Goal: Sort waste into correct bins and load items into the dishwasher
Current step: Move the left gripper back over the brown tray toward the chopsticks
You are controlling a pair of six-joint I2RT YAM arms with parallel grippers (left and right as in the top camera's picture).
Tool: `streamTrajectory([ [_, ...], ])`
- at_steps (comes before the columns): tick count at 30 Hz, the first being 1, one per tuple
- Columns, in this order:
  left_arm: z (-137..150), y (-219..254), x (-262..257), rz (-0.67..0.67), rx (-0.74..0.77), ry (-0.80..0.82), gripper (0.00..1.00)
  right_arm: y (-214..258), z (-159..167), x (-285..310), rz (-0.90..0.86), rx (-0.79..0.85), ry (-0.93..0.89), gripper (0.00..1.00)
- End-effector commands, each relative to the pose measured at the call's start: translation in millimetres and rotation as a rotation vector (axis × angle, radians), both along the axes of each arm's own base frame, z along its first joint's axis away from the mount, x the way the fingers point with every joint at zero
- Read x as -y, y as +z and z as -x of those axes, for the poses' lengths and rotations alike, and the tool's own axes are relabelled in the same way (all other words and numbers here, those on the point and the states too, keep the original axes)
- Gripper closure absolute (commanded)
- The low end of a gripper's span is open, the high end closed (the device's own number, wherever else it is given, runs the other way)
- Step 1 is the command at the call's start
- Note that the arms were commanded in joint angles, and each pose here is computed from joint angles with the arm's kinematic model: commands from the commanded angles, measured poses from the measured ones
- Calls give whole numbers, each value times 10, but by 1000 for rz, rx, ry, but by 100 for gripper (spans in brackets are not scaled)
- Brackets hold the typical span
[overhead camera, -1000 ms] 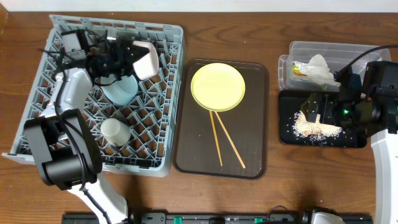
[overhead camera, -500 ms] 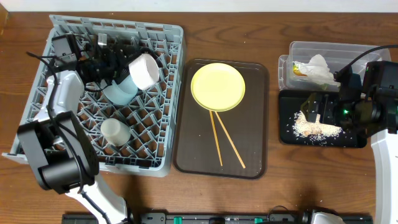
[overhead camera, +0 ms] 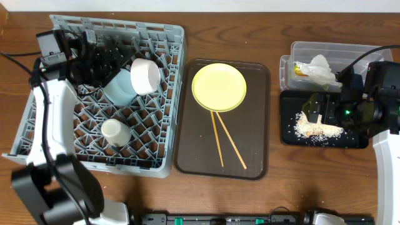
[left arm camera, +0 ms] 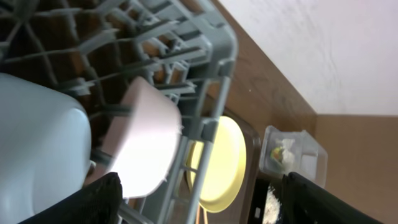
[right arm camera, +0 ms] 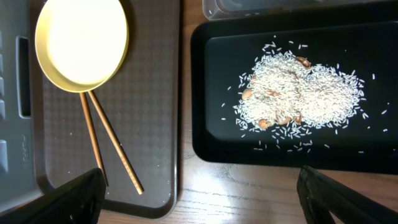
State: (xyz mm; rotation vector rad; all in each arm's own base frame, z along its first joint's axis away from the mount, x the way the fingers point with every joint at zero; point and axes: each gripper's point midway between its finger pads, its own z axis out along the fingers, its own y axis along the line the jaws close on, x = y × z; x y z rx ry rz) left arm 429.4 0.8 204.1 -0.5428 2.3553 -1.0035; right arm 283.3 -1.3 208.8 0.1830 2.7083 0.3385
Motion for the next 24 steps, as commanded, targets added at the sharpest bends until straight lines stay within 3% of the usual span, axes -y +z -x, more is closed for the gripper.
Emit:
streamTrajectory([
  [1, 137, 265, 247, -125, 88, -74, 16, 65, -15, 36, 5, 19, -14, 3],
  [5, 400, 224, 697, -441, 68, -148, 10, 39, 1, 143, 62, 6, -40, 3],
  [9, 533, 74, 1090, -589, 47, -229, 9, 26, 12, 192, 88, -2, -51, 3],
  [14, 861, -191, 1683, -582, -24, -376, 9, 24, 18, 189, 87, -5, -51, 3],
  [18, 1267, -619, 1971, -514, -283, -299, 8, 24, 19, 189, 87, -5, -51, 2],
  [24, 1461, -1158, 2052, -629, -417, -255, 8, 19, 28, 186, 86, -9, -50, 2],
])
